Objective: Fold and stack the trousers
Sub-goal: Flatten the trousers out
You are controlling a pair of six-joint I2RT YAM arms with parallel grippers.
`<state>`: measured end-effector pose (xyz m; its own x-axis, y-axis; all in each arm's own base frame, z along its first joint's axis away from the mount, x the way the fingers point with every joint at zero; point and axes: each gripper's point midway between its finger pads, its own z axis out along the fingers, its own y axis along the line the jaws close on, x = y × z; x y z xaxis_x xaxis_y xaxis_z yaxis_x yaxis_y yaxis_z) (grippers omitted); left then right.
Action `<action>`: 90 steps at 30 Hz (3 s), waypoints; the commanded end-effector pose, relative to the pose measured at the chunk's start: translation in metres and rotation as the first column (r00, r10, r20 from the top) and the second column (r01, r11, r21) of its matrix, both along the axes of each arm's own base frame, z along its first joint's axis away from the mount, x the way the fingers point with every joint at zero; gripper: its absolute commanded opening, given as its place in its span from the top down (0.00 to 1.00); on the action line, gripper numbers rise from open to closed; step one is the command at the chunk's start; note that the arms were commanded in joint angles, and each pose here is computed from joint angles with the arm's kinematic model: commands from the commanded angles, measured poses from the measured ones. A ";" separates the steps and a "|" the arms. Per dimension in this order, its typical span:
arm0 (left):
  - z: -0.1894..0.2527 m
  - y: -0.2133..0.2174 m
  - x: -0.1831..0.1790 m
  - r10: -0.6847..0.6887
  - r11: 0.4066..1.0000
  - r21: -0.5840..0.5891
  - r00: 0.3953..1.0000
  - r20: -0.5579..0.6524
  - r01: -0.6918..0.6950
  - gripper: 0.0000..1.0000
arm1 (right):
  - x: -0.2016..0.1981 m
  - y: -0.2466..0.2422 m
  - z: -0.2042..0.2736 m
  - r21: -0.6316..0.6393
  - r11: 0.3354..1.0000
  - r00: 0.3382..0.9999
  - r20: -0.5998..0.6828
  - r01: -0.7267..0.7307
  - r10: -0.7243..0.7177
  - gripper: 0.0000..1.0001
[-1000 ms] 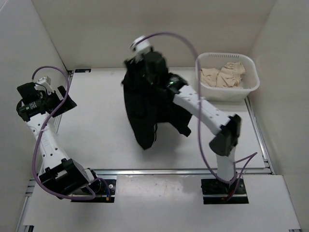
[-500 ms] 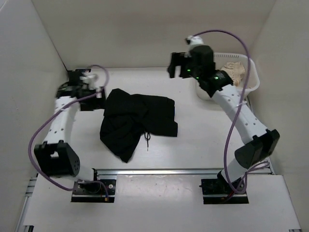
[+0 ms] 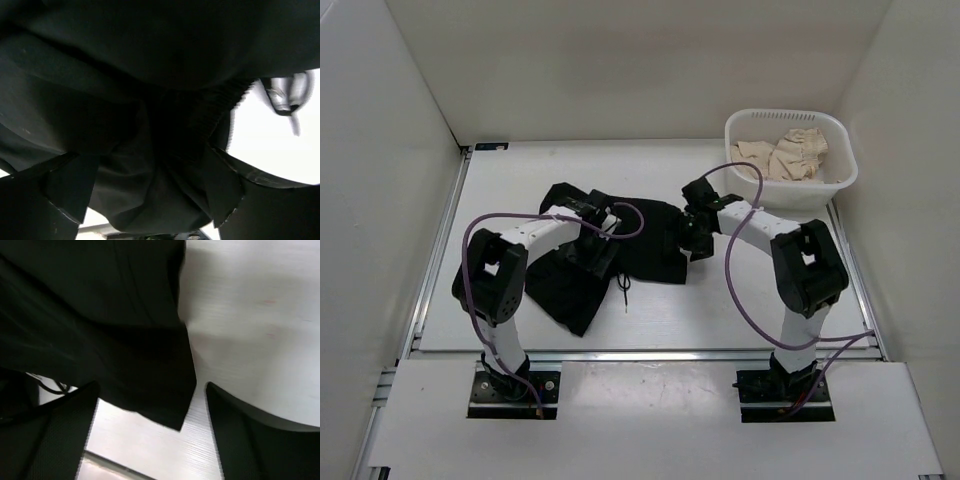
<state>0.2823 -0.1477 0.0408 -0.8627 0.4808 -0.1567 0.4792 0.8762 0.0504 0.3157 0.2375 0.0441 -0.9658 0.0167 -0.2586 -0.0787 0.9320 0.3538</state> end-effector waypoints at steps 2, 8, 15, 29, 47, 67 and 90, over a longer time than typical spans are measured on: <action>0.005 0.018 0.005 0.028 0.999 0.045 0.998 0.062 -0.031 0.17 | -0.004 0.022 -0.014 0.060 0.998 0.994 -0.108 -0.006 0.013 0.25; 0.013 0.033 -0.020 0.048 0.998 0.027 0.998 0.029 -0.049 0.29 | 0.034 0.021 0.029 0.231 0.972 0.997 -0.076 0.035 -0.017 1.00; 0.052 0.048 -0.045 0.110 0.989 -0.102 0.993 0.050 -0.105 0.11 | 0.153 0.019 0.254 0.425 0.903 0.906 0.354 0.064 -0.231 1.00; 0.014 0.075 -0.037 0.204 0.978 -0.026 0.978 -0.034 -0.205 0.06 | 0.171 0.072 0.177 0.368 0.930 0.972 0.220 -0.007 -0.080 0.01; 0.028 0.096 -0.051 0.292 0.953 -0.076 0.956 -0.026 -0.293 0.86 | 0.035 0.071 -0.011 0.121 0.993 0.989 -0.150 0.013 0.005 0.01; 0.110 0.228 -0.067 0.721 0.686 -0.133 0.644 0.255 -0.716 0.86 | 0.107 -0.100 0.118 -0.228 0.971 0.988 0.153 0.072 -0.037 1.00; 0.026 0.179 -0.067 0.673 0.709 -0.182 0.731 -0.113 -0.681 0.10 | -0.047 -0.017 0.021 0.184 0.961 0.945 -0.292 0.205 -0.145 0.01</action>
<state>0.1999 0.0525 0.0771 -0.9366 -0.3232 -0.1350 -0.3137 0.9455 -0.0874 0.2403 0.1693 0.0586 -0.9778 0.1997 0.0635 0.2093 0.9171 0.3392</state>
